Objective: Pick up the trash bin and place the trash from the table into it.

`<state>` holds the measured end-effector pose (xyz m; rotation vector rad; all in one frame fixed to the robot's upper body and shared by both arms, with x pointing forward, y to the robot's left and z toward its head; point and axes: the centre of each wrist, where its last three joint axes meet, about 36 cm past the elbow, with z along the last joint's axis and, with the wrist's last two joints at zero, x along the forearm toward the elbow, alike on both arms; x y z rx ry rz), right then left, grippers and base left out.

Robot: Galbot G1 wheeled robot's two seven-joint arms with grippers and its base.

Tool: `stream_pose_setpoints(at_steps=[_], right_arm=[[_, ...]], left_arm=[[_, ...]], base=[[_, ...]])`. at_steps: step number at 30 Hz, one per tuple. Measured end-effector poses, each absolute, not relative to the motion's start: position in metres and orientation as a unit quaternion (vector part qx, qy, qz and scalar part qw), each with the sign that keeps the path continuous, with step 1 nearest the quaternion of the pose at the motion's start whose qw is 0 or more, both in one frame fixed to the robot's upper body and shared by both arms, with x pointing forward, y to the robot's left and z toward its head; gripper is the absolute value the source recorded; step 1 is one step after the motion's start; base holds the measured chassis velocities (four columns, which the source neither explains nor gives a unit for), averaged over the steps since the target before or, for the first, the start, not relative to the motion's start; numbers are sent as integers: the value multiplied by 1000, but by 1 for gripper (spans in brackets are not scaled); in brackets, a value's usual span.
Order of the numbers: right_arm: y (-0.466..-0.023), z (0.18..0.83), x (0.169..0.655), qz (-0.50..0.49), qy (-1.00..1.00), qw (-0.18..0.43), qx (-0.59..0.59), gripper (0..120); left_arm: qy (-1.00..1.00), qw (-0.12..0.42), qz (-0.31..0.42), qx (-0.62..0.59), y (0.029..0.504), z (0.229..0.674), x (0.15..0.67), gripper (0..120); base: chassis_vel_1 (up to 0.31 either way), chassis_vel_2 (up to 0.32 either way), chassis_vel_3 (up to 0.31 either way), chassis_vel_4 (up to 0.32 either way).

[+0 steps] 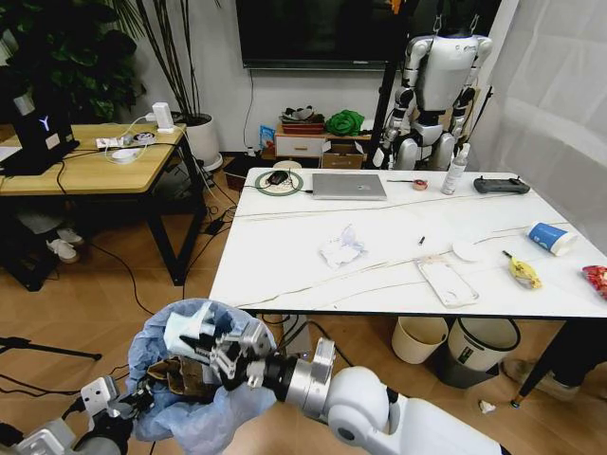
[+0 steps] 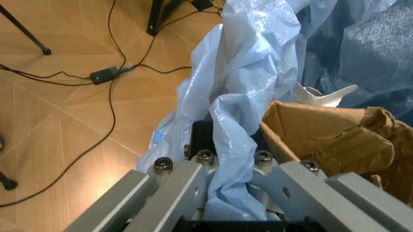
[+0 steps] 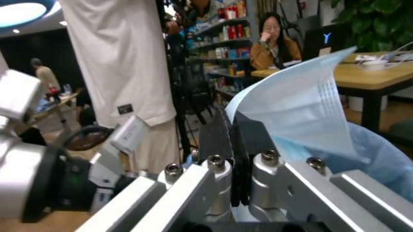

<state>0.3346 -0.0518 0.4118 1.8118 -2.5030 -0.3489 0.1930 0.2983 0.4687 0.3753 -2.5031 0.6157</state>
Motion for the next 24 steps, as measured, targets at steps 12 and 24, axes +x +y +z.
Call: stream_pose_setpoints(at_steps=[12,24], right_arm=[[-78,394,336,-75,-828,30,555,41],[-102,435,381,-84,-886,-22,455,87]], left_arm=[[-927,266,227,137,298,468,195,0],[-926,269,228,136,299,466,196,0]], base=[[0,0,0,0],[0,0,0,0]])
